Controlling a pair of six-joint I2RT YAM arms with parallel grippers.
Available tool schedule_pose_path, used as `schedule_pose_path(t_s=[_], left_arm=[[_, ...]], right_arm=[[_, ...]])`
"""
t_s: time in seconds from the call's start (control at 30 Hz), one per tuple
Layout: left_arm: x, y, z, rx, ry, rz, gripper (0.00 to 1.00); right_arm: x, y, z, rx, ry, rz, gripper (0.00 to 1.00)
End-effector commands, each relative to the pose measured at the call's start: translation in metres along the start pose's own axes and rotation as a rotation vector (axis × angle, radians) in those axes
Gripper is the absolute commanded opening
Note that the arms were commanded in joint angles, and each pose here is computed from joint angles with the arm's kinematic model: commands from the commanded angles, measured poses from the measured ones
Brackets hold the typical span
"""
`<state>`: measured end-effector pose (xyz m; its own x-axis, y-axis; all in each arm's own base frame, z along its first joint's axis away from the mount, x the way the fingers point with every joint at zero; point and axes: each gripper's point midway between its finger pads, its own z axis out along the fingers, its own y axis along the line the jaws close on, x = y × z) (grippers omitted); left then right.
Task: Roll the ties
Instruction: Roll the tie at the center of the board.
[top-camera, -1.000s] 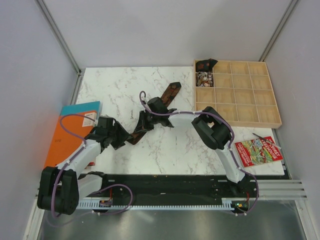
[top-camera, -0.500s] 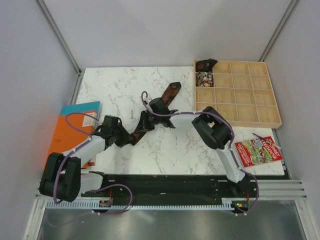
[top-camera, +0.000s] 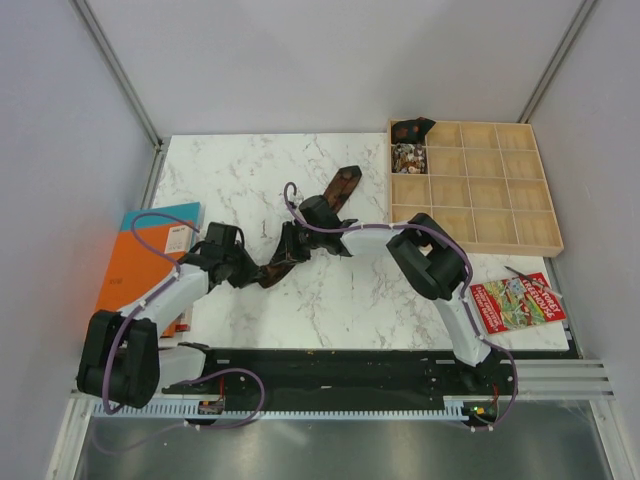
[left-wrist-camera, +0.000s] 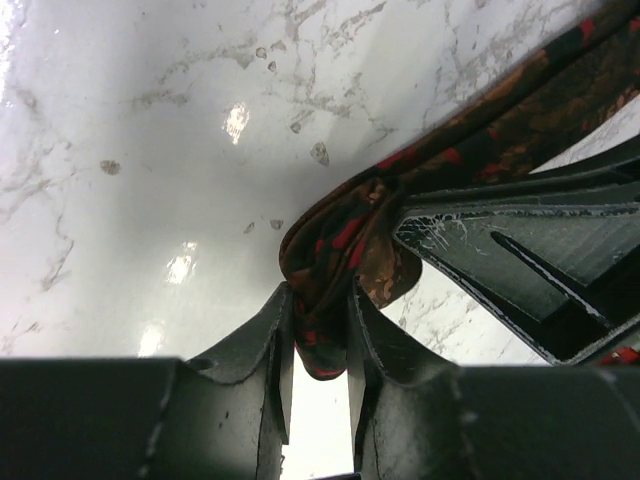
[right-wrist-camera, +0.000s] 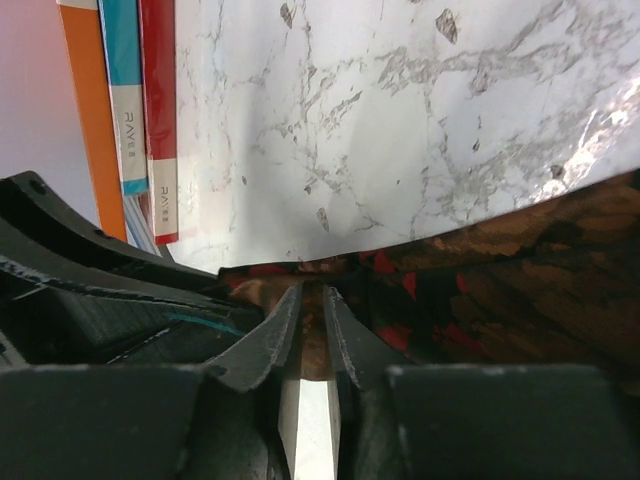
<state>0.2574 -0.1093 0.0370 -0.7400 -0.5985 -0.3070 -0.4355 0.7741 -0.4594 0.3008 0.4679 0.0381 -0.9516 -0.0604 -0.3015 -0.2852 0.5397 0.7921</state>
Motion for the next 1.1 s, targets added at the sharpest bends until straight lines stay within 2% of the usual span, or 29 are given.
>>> schedule_pose_path(t_s=[0.0,0.1,0.4,0.87,1.07], left_arm=[[-0.008,0.002,-0.024,-0.050,-0.007,0.095,0.11],[-0.005,0.003,-0.038,-0.051,0.005,0.102,0.09],[0.004,0.006,-0.056,-0.044,0.022,0.113,0.08],[0.005,0.012,-0.063,-0.077,0.029,0.121,0.07],[0.000,0.011,-0.070,-0.094,0.026,0.136,0.07]], right_arm=[[-0.009,0.028,-0.016,-0.015,-0.018,-0.006,0.24],[-0.013,0.041,-0.023,-0.032,-0.036,-0.016,0.29],[-0.007,0.057,-0.033,-0.035,-0.046,-0.034,0.30],[0.041,0.060,-0.003,0.006,0.020,-0.057,0.17],[0.055,0.067,0.007,0.002,0.040,-0.061,0.15]])
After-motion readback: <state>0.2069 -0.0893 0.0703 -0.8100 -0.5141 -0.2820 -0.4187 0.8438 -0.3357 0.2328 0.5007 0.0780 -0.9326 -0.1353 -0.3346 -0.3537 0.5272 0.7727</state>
